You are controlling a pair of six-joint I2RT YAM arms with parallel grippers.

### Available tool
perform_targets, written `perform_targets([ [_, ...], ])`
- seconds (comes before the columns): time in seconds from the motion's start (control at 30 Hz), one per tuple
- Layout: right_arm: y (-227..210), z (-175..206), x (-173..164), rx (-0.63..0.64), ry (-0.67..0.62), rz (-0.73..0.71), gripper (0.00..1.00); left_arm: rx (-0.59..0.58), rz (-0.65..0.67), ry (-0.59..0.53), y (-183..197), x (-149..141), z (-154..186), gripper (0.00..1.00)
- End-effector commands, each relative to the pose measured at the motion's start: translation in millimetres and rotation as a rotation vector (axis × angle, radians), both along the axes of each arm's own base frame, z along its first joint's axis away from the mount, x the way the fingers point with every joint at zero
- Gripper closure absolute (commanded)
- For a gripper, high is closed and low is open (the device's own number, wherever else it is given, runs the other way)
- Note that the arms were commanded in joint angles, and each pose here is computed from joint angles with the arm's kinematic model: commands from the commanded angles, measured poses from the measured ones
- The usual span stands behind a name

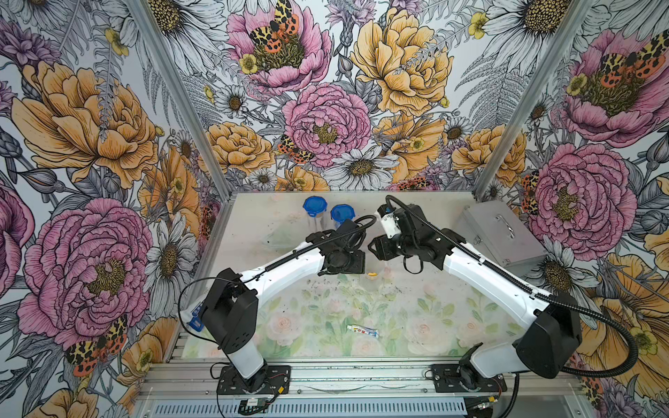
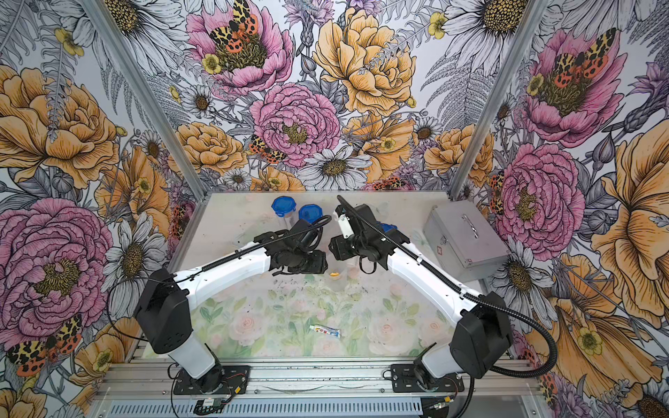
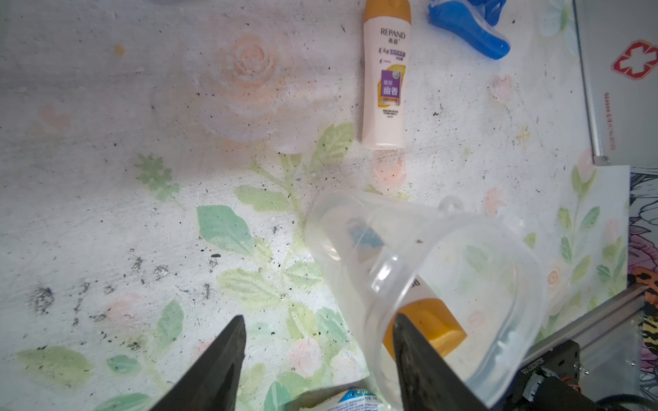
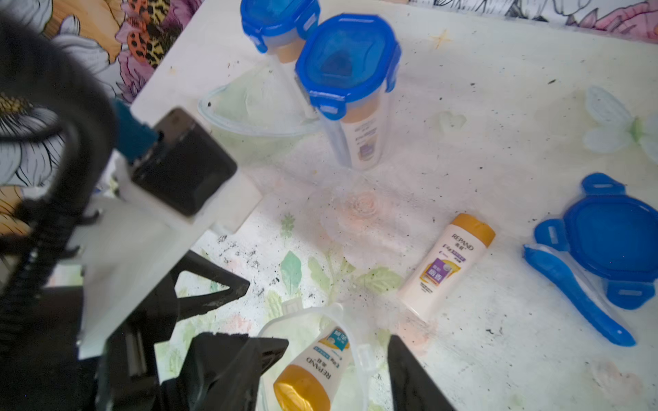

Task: Pack away toiletry kits
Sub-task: Pick up the toiletry item from the center of the board.

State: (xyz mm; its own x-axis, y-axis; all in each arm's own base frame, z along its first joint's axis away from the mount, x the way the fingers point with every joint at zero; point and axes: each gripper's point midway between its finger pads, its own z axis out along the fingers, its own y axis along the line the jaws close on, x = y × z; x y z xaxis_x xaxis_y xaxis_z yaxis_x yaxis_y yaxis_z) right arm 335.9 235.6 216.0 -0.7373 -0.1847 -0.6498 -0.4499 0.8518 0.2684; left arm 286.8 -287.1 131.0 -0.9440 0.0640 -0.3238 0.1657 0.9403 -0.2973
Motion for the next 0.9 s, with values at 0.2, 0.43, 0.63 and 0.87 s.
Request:
perform_targets([
  [0.2, -69, -83, 63, -0.016, 0.305, -0.325, 0.4, -0.015, -0.047, -0.003, -9, 3, 5, 0.35],
  [0.43, -43, -139, 91, -0.052, 0.404, -0.269, 0.38, -0.021, -0.055, -0.022, -11, 6, 11, 0.35],
  [0.63, -35, -168, 98, -0.089, 0.439, -0.256, 0.35, -0.024, -0.058, -0.026, -12, 7, 13, 0.35],
  [0.87, -49, -191, 77, -0.202, 0.475, -0.249, 0.39, -0.025, -0.044, -0.029, -8, 10, 14, 0.35],
])
